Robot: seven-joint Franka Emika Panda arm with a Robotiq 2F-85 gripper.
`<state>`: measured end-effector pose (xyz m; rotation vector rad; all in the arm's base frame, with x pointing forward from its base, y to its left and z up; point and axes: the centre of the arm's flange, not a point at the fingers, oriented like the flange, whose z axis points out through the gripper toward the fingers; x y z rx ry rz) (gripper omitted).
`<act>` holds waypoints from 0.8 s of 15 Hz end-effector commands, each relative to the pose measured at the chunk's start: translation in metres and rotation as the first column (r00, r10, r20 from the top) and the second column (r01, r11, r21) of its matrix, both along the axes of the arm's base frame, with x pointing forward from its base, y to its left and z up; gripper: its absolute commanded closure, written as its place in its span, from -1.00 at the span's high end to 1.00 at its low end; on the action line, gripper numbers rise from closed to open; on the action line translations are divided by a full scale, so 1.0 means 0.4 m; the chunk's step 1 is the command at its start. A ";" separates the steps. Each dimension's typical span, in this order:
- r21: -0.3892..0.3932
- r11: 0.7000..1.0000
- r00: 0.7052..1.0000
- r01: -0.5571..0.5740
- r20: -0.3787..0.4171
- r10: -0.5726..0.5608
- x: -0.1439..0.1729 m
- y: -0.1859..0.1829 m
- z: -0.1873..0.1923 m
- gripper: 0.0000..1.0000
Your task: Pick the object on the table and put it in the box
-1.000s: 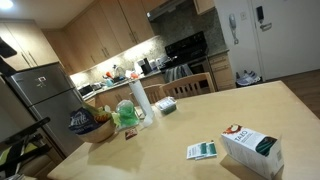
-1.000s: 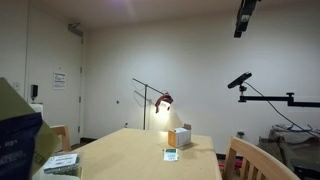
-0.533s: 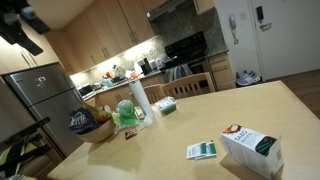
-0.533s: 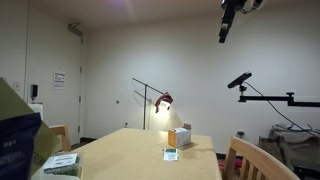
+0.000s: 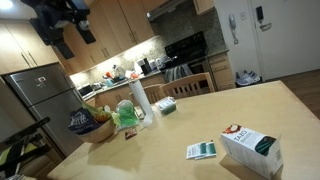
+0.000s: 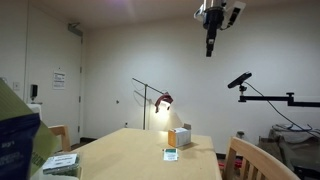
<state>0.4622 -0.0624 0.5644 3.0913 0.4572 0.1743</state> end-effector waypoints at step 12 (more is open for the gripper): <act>-0.079 0.985 0.971 0.151 -0.174 -0.163 0.153 0.030 -0.040 1.00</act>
